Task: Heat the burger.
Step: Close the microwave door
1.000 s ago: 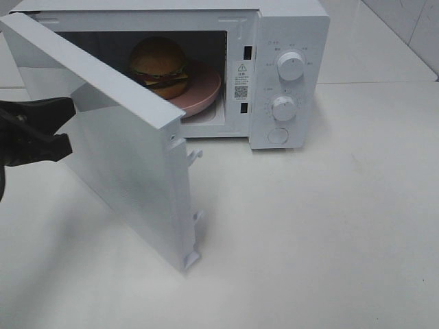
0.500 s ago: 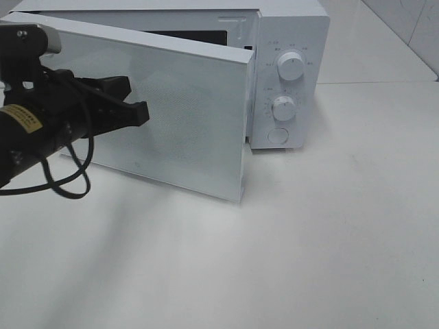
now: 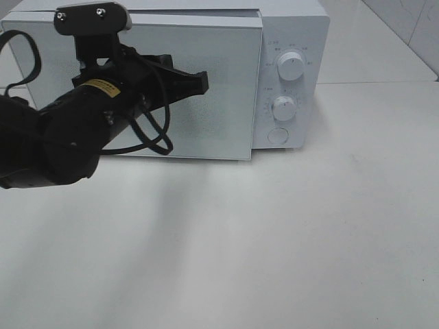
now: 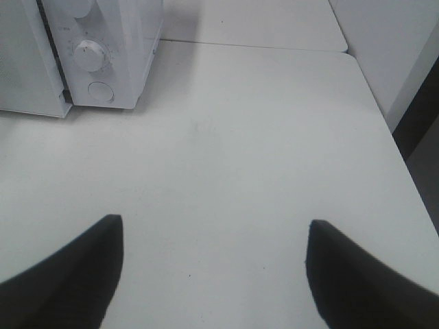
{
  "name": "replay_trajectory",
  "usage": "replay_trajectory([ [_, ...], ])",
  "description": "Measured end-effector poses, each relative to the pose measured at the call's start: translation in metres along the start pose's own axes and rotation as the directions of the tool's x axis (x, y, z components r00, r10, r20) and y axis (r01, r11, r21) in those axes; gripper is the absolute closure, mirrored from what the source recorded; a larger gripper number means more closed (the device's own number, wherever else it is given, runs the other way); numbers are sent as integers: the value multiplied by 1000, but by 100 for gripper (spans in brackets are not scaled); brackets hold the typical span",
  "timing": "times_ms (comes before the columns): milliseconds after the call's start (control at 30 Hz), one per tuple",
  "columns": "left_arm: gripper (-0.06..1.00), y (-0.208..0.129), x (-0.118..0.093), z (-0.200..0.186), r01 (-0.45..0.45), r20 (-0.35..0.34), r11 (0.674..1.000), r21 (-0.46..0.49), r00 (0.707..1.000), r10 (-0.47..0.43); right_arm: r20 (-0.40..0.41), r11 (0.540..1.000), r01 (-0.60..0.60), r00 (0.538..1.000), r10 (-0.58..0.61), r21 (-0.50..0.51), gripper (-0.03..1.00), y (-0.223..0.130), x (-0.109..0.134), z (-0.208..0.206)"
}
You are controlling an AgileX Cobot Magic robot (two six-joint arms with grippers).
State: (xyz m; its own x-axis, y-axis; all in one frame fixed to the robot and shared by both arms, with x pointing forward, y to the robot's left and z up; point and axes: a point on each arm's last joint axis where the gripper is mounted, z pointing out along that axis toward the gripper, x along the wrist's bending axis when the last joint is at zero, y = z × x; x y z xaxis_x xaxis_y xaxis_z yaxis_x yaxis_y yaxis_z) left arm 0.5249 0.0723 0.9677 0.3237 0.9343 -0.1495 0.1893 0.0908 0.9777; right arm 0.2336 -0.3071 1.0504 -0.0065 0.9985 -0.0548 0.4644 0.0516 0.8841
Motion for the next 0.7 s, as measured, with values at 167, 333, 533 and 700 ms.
replay_trajectory([
  [167,94,2,-13,19,8,-15,1000,-20,1000,-8,0,1000,0,1000,0,0,26,0,0,0],
  [333,94,2,-20,33,48,-31,999,-2,998,-48,0,1000,0,1000,0,0,26,0,0,0],
  [533,94,-4,-35,46,-7,6,999,40,1000,7,0,1000,0,1000,0,0,26,0,0,0],
  [700,94,-6,-40,54,-25,19,998,56,1000,24,0,1000,0,1000,0,0,26,0,0,0],
])
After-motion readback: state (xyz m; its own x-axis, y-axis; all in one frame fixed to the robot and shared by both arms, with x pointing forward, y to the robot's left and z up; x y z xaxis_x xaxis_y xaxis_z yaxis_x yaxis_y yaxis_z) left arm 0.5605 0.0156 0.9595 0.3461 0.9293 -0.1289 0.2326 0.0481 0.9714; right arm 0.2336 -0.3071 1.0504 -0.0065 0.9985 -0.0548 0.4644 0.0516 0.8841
